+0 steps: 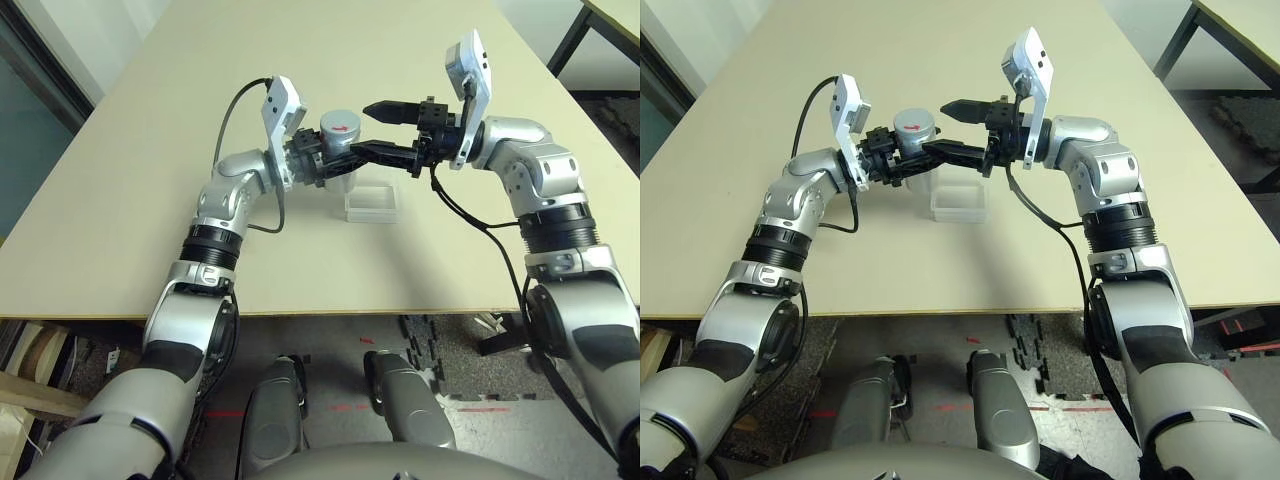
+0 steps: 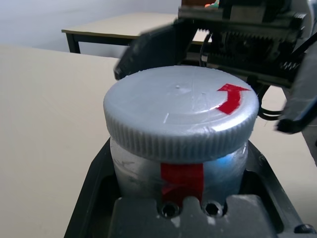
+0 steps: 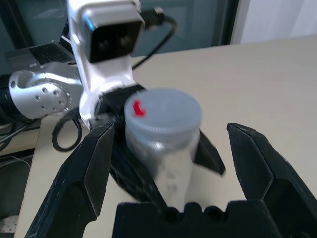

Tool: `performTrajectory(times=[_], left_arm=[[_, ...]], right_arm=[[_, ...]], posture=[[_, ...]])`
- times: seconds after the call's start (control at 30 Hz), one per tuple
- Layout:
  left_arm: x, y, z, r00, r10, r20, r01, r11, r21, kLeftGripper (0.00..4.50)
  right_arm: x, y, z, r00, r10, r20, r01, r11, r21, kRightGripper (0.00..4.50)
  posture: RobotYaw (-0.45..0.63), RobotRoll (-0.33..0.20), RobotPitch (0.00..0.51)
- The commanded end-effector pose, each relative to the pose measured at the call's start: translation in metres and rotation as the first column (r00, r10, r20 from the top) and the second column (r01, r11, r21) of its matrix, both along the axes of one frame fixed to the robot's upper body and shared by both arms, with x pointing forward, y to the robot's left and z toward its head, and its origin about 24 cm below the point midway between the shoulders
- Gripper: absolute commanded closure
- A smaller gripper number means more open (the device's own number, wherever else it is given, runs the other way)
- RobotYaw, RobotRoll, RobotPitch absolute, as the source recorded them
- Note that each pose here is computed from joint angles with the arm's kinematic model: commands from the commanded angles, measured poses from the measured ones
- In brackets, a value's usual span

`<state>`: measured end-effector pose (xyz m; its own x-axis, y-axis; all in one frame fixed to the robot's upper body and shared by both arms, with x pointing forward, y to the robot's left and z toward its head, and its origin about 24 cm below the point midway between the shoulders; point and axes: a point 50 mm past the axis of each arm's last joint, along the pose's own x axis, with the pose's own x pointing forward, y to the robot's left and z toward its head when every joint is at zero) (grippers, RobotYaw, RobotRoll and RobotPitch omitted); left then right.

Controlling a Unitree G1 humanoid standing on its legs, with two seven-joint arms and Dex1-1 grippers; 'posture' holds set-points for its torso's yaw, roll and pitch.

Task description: Pour the medicine from the bottle into the box.

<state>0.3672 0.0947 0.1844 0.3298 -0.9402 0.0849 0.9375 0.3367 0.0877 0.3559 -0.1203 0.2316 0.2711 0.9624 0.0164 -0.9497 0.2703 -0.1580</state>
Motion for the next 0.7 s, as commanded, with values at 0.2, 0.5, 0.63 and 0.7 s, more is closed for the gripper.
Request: performTrajectory(times=[0.2,0.5,0.63,0.7], left_arm=[[0.0031,-0.0084,-0.0019,1.000,-0.022,0.013,0.022,0.999,0.027,1.87],[0.0042,-0.0078,-0.0021,1.000,-0.016,0.017,0.015,1.000,0.027,1.87],[0.0039,-0.0081,-0.0022,1.000,-0.016,0.019,0.015,1.000,0.027,1.87],[0.0039,-0.0083,-0.0020,1.000,-0.016,0.019,0.015,1.000,0.028,1.87]], right_arm=[[0.0014,0.0038,0.0019,1.000,0.013,0.007,-0.013,1.000,-0.003,0.00],[0.0013,0.0053,0.0009,1.000,0.018,0.001,-0.018,1.000,-0.001,1.23],[0.0013,0.0058,0.0001,1.000,0.021,-0.002,-0.021,1.000,-0.003,1.91],[0.0014,0.0061,-0.0003,1.000,0.023,-0.003,-0.023,1.000,-0.005,1.91]], posture=[[-0.30,0.000,0.122],[-0.30,0.000,0.126],[-0.29,0.000,0.128],[-0.29,0.000,0.129]])
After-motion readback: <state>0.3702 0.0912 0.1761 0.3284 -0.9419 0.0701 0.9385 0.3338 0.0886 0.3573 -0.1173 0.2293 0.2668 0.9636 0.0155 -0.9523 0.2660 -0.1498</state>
